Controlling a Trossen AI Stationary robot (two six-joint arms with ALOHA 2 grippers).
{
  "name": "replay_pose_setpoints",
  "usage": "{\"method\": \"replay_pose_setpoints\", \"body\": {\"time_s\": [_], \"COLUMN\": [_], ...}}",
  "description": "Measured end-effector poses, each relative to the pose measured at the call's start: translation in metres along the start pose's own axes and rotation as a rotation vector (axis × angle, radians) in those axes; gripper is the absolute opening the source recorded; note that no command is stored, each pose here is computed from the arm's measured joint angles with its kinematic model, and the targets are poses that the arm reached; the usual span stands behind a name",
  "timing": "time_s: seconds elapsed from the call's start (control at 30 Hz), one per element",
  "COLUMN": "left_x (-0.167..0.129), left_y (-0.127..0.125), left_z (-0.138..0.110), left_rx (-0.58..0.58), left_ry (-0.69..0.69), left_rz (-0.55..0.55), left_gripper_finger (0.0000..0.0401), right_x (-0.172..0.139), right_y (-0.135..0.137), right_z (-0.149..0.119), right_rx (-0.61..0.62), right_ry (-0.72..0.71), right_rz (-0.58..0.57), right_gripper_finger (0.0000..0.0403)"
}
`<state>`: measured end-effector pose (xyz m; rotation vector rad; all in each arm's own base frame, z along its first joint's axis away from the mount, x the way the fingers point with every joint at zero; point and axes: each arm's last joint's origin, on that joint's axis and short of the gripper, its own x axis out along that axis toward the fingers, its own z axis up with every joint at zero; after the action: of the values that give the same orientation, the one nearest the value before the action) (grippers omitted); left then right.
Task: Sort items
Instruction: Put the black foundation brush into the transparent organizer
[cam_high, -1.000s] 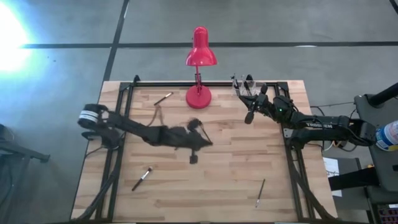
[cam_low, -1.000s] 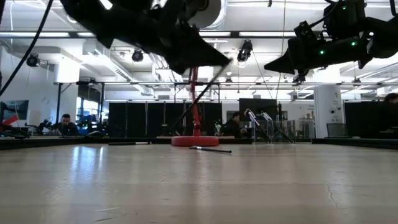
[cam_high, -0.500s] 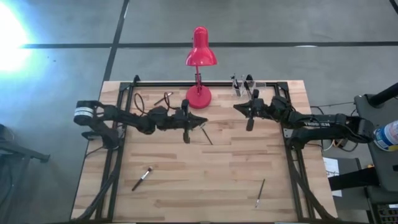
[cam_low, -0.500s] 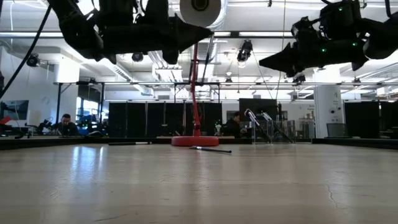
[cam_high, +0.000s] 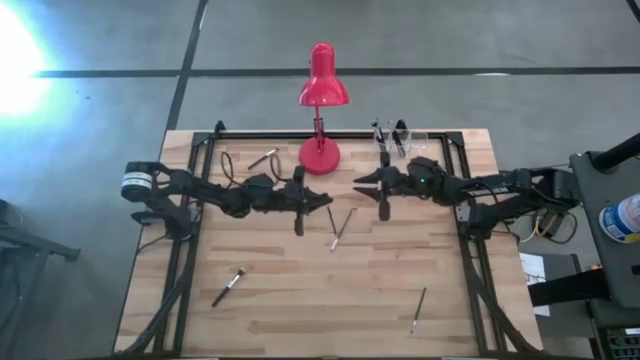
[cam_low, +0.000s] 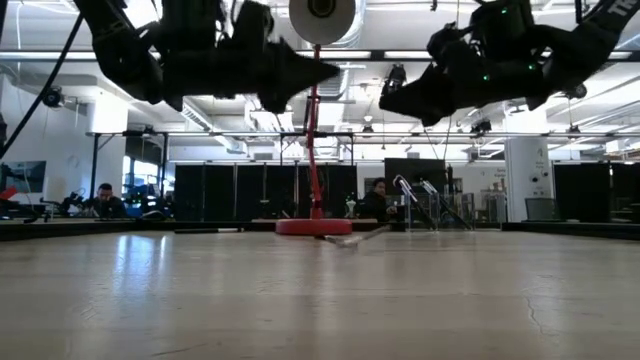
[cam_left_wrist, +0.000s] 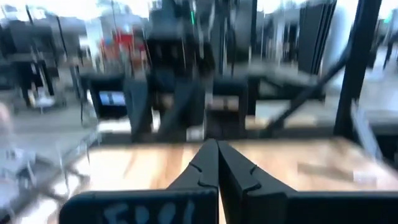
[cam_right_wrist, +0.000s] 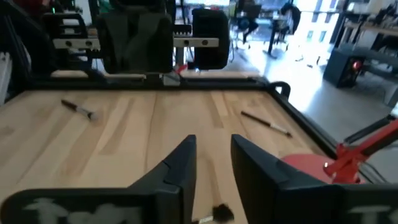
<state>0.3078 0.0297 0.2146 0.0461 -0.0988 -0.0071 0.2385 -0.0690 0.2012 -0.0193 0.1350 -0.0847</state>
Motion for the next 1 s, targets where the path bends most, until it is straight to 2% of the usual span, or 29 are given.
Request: {"method": "replay_pose_setpoints", "body": {"time_s": [0.23,0.37,0.6,0.77,0.9,1.0], "left_x": [-0.003,-0.005,-0.006,-0.004,-0.002,-0.001], "left_y": [-0.018,-0.038,-0.065,-0.066,-0.067,-0.068], "left_z": [-0.027,-0.034,-0.042,-0.052,-0.060,-0.067], "left_rx": [-0.004,0.008,0.089,0.090,0.089,0.091], "left_ry": [0.294,0.376,0.370,0.362,0.371,0.384], "left_rz": [-0.065,-0.077,-0.148,-0.145,-0.146,-0.147], "left_gripper_finger": [0.0000,0.0000,0.0000,0.0000,0.0000,0.0000], "right_x": [0.002,0.003,0.000,-0.002,-0.004,-0.006], "right_y": [0.001,0.009,0.029,0.046,0.062,0.073], "right_z": [-0.008,-0.020,-0.038,-0.044,-0.051,-0.055], "right_rx": [-0.048,-0.100,-0.114,-0.153,-0.181,-0.174], "right_ry": [0.144,0.279,0.586,0.753,0.855,0.959], "right_rz": [0.018,0.078,0.198,0.295,0.375,0.394], "right_gripper_finger": [0.0112,0.0106,0.0140,0.0167,0.0169,0.0162]}}
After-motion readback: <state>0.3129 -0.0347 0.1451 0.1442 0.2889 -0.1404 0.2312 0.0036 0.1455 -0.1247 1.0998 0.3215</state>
